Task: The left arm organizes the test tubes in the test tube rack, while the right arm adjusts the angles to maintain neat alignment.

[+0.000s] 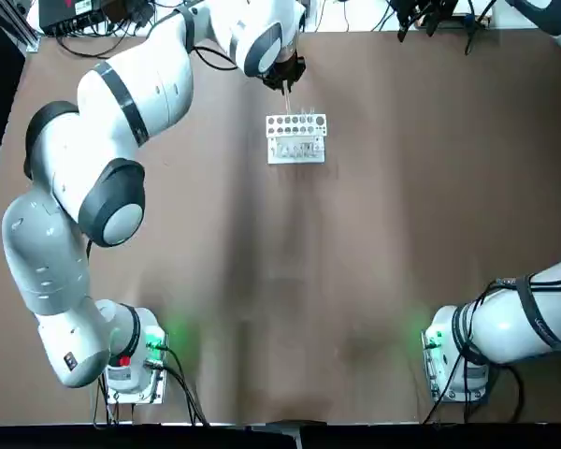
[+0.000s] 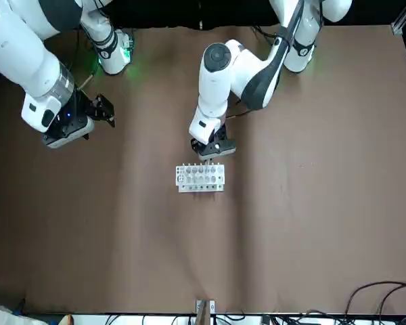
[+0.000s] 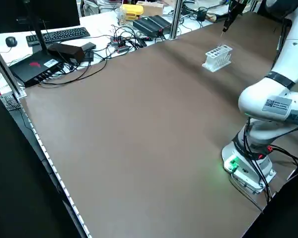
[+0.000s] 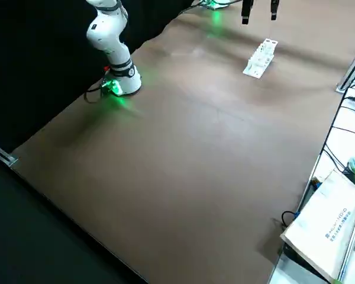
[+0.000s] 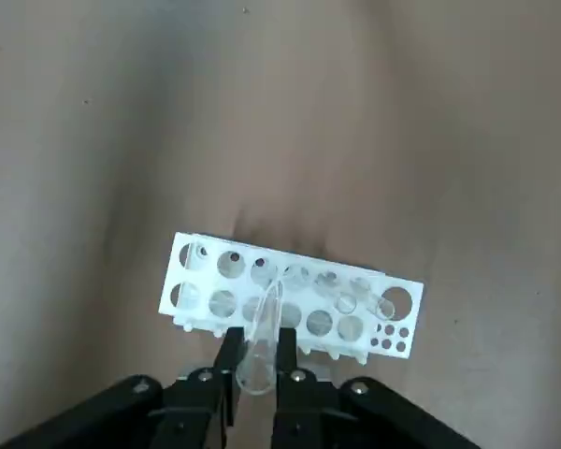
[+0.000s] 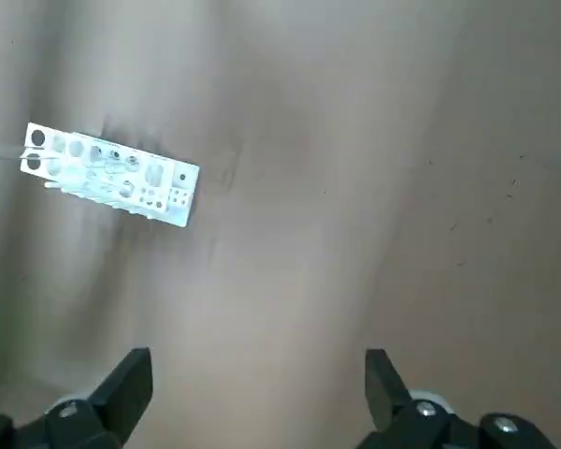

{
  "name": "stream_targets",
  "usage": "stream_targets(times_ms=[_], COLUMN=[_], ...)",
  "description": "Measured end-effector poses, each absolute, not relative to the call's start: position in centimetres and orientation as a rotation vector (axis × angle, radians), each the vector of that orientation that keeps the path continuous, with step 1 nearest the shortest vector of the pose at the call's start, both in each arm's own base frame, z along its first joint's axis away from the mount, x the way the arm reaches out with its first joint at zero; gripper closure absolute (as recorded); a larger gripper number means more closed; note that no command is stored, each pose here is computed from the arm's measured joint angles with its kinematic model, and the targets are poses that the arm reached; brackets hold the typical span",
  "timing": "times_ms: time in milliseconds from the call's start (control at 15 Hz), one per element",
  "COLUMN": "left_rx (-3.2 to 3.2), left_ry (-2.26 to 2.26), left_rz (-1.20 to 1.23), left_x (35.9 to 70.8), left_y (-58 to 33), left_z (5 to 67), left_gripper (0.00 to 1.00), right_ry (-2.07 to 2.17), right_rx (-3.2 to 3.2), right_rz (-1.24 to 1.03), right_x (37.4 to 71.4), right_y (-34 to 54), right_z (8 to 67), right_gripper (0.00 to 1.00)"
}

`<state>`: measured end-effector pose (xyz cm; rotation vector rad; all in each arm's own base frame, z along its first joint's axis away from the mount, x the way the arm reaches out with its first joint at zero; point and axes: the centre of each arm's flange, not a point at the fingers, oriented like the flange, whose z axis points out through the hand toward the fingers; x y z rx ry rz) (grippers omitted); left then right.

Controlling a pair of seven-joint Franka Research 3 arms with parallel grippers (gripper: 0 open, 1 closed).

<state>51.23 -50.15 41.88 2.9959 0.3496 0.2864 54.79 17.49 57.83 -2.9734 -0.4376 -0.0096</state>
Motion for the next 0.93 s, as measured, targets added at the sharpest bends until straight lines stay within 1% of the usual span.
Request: stream_targets(times_ms=[333,933], left_rx=[2.968,2.988], left_ry=[0.339,0.333], left_rz=[0.323,0.311], left_x=[51.9,52.0], left_y=[-51.0,-51.5], left_z=[41.3,39.2], left_gripper=[0.81,0.81], right_ry=[-0.438,-0.438], right_rx=[-2.973,-2.973], right_rz=[-0.009,-0.009], right_x=[54.8,54.8], right_y=[17.5,17.5], right_z=[57.8,57.8], right_gripper=[0.00,0.00])
